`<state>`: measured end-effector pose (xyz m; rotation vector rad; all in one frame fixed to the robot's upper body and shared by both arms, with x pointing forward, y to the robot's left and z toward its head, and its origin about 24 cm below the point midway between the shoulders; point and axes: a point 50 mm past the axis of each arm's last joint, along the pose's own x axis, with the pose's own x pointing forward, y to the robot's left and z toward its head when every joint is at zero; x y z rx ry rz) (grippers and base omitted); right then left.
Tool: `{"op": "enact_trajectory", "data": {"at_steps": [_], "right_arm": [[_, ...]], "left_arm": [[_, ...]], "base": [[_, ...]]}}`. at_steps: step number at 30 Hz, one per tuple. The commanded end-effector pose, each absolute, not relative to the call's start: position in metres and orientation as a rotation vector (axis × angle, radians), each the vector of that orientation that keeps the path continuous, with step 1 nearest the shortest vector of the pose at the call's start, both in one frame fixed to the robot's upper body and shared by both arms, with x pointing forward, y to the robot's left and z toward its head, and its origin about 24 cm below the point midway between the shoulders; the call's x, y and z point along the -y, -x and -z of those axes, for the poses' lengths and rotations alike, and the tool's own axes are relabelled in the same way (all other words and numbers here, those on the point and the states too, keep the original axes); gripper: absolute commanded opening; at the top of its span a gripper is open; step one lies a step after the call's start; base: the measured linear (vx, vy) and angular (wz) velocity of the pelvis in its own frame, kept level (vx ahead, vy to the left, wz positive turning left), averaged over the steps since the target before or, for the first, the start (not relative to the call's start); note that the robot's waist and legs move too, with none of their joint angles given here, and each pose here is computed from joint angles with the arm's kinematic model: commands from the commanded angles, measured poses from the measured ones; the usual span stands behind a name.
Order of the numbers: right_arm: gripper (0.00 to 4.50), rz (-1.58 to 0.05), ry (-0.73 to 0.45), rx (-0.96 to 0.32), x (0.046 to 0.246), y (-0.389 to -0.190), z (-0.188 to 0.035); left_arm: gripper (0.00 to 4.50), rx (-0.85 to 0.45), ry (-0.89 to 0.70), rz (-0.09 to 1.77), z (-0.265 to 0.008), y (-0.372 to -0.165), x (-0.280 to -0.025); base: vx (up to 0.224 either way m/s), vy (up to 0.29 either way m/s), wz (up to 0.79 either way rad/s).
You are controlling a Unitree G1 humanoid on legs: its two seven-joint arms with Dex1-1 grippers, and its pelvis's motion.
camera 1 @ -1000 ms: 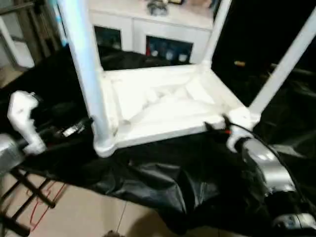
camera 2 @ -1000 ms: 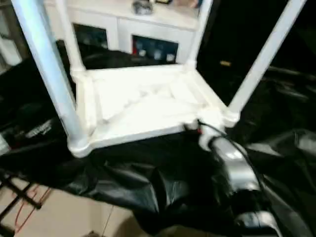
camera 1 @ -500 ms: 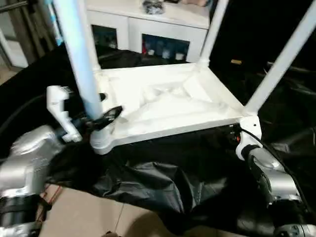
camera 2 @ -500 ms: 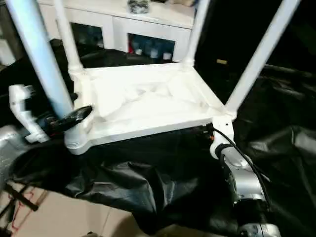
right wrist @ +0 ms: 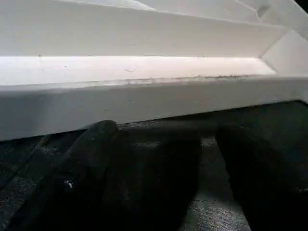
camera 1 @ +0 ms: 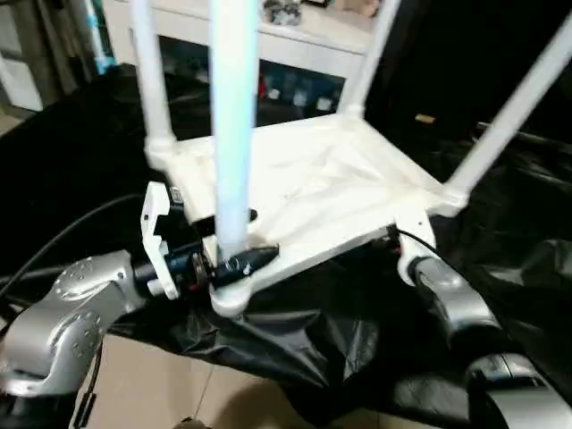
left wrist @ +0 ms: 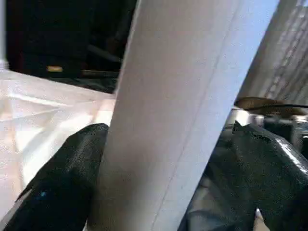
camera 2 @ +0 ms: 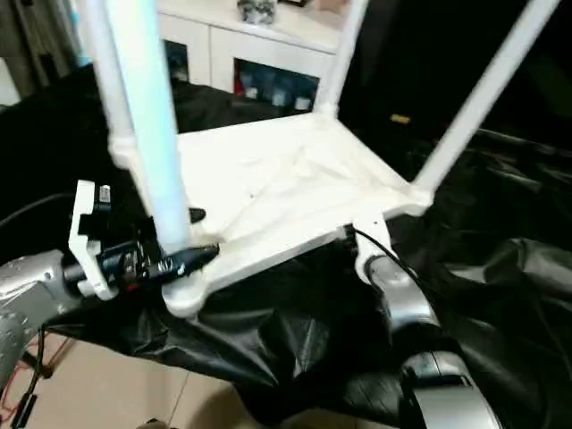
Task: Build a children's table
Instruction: Rotate table base
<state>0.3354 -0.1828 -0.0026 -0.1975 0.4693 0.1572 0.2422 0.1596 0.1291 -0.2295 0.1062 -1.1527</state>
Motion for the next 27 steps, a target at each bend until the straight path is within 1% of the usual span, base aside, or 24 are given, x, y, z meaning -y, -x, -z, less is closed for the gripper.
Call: {"op": "enact_trajectory", "data": {"at_steps": [1,2,3,6,7,8,10,11,13,16,18,19,20,24,25,27], "right_arm": [[3.69,-0.197,0.18,-0.445,0.171,-0.341,-0.001],[3.69,-0.209,0.173,-0.435,0.167,-0.342,-0.002],[3.69,-0.214,0.169,-0.43,0.165,-0.342,-0.002],[3.69,-0.229,0.181,-0.428,0.161,-0.342,0.0],[3.69,-0.229,0.18,-0.428,0.16,-0.342,0.0],[3.69,-0.229,0.186,-0.423,0.158,-0.341,0.001],[3.69,-0.233,0.178,-0.419,0.157,-0.342,0.001],[3.69,-0.241,0.17,-0.411,0.152,-0.342,0.001],[3.69,-0.245,0.182,-0.406,0.15,-0.343,0.0],[3.69,-0.292,0.186,-0.38,0.145,-0.346,-0.006],[3.69,-0.376,0.202,-0.36,0.137,-0.345,-0.006],[3.69,-0.387,0.205,-0.358,0.136,-0.344,-0.006],[3.69,-0.405,0.183,-0.352,0.134,-0.344,-0.006],[3.69,-0.427,0.16,-0.35,0.13,-0.343,-0.006],[3.69,-0.4,0.165,-0.348,0.131,-0.344,-0.005],[3.69,-0.39,0.159,-0.348,0.132,-0.344,-0.006]], "left_arm": [[4.5,-0.081,0.273,1.305,-0.141,-0.23,-0.134],[4.5,-0.078,0.298,1.34,-0.142,-0.229,-0.126],[4.5,-0.076,0.306,1.35,-0.142,-0.23,-0.123],[4.5,-0.093,0.372,1.456,-0.137,-0.227,-0.092],[4.5,-0.094,0.375,1.461,-0.137,-0.226,-0.09],[4.5,-0.113,0.374,1.479,-0.131,-0.226,-0.075],[4.5,-0.121,0.358,1.471,-0.129,-0.226,-0.071],[4.5,-0.115,0.331,1.426,-0.126,-0.232,-0.068],[4.5,-0.101,0.326,1.39,-0.125,-0.238,-0.065],[4.5,-0.067,0.299,1.372,-0.126,-0.248,-0.058],[4.5,-0.041,0.285,1.371,-0.128,-0.254,-0.051],[4.5,-0.039,0.285,1.376,-0.129,-0.255,-0.048],[4.5,-0.024,0.287,1.384,-0.131,-0.256,-0.044],[4.5,-0.004,0.279,1.386,-0.132,-0.26,-0.035],[4.5,0.002,0.269,1.353,-0.131,-0.266,-0.029],[4.5,0.016,0.257,1.332,-0.131,-0.269,-0.028]], "base": [[0.0,0.0,0.0],[0.0,0.0,0.0],[0.0,0.0,0.0],[0.0,0.0,0.0],[0.0,0.0,0.0],[0.0,0.0,0.0],[0.0,0.0,0.0],[0.0,0.0,0.0],[0.0,0.0,0.0],[0.0,0.0,0.0],[0.0,0.0,0.0],[0.0,0.0,0.0],[0.0,0.0,0.0],[0.0,0.0,0.0],[0.0,0.0,0.0],[0.0,0.0,0.0]]}}
